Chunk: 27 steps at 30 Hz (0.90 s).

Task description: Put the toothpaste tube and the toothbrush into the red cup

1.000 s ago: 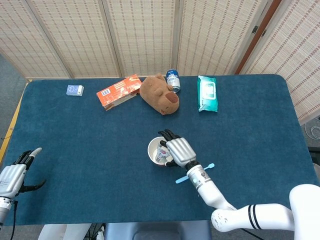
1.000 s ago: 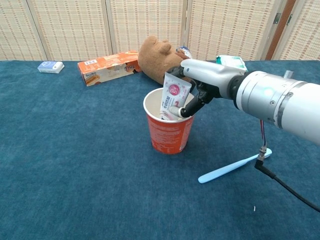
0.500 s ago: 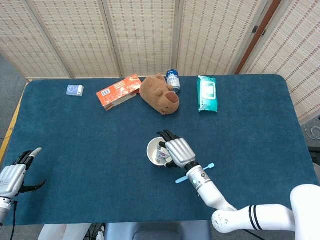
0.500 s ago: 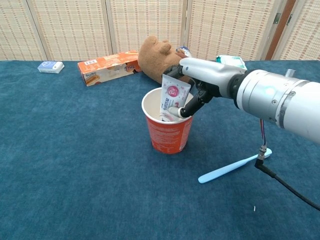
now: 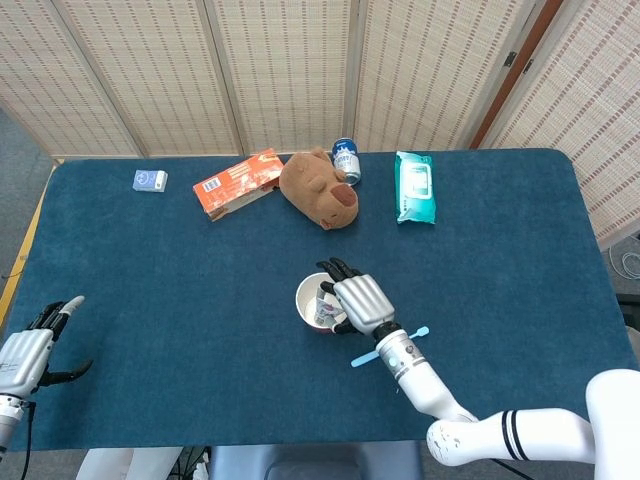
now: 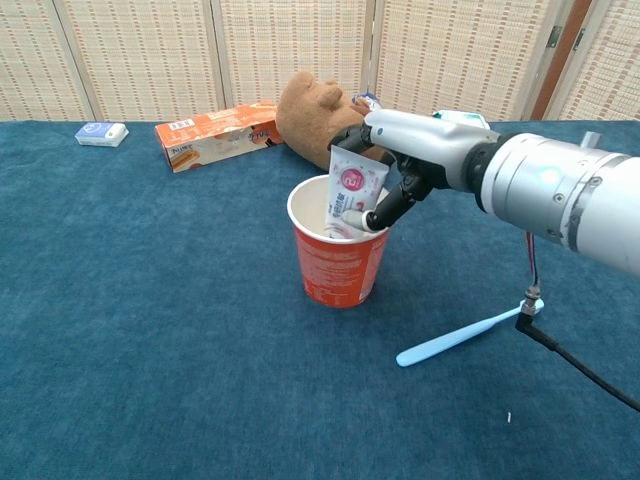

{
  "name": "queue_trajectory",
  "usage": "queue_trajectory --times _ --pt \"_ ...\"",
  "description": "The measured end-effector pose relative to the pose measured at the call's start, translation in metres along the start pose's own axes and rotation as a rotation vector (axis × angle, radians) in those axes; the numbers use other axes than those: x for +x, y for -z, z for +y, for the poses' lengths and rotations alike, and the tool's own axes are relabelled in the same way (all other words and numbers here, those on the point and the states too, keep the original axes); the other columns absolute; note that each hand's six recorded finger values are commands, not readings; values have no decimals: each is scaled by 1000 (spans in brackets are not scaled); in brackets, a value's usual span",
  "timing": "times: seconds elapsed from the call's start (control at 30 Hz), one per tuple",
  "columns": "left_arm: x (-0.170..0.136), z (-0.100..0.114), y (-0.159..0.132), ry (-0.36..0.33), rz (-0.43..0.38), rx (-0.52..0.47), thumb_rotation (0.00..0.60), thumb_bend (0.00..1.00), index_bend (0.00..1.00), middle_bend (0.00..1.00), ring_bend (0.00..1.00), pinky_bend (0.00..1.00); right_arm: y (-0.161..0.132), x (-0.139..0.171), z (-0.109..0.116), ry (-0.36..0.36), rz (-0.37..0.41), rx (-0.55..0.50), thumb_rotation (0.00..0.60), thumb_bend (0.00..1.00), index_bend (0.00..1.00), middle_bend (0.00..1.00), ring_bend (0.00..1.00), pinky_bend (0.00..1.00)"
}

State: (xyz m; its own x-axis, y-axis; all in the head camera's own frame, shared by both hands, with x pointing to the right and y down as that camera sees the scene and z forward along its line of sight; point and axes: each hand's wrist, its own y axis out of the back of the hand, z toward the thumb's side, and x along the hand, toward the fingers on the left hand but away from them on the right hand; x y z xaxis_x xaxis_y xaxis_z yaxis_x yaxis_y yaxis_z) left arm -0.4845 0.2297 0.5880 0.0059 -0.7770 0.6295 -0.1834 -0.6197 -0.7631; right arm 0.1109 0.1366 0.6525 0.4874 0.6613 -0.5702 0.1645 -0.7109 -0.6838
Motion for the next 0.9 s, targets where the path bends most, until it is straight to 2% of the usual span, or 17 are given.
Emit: queue_trajectory --times 0.43,0.9 --pt "0 0 0 0 -1 -1 600 220 21 143 88 255 1 0 0 -7 -2 5 600 228 454 113 0 245" --pt "0 0 -1 0 -1 -3 600 220 21 147 88 255 3 -1 -1 -9 -6 3 600 224 410 112 0 245"
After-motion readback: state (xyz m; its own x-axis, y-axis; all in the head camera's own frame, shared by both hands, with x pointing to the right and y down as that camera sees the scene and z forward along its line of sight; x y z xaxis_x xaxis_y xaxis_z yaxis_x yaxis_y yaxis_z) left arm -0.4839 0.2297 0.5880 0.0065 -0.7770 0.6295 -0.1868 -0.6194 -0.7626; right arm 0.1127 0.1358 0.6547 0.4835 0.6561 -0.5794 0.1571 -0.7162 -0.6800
